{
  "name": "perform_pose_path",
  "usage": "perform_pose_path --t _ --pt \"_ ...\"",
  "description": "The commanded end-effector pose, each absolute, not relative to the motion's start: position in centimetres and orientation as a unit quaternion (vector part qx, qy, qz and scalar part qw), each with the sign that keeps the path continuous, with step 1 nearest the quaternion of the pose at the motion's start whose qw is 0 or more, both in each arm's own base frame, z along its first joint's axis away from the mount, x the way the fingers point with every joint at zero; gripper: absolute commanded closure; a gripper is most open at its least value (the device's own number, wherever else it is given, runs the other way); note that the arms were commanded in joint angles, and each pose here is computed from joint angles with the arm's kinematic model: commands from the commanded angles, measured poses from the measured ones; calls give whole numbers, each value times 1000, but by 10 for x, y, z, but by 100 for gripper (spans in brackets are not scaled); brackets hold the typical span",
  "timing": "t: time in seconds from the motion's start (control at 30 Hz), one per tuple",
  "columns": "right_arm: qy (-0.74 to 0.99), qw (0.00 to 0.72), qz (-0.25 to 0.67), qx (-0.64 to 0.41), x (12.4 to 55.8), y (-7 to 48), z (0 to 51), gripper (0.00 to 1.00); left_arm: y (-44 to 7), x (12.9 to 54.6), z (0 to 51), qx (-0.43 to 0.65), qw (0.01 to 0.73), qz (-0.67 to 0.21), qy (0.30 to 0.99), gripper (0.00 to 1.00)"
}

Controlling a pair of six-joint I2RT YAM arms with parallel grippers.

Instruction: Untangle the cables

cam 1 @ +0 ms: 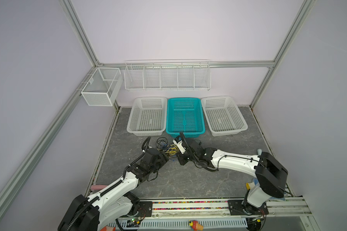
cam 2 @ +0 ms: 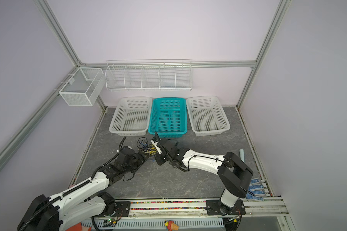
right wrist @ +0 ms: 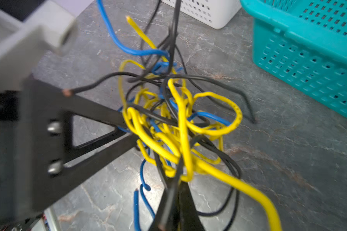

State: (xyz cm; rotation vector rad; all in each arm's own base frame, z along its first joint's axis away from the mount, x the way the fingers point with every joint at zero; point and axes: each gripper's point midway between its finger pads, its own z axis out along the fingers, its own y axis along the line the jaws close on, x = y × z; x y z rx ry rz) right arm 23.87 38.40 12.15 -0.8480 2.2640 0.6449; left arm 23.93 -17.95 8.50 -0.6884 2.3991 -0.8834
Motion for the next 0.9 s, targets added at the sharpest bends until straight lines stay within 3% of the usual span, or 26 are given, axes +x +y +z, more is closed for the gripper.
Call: perform_pose_path --t 0.0,0.43,0.87 --pt "851 305 248 -348 209 378 124 94 -214 243 123 -193 264 -403 855 27" --pt "861 263 276 -338 164 351 134 94 -201 223 134 -181 295 -435 831 27" --pt "872 195 312 -323 133 336 100 94 -212 216 129 -165 275 -470 822 30"
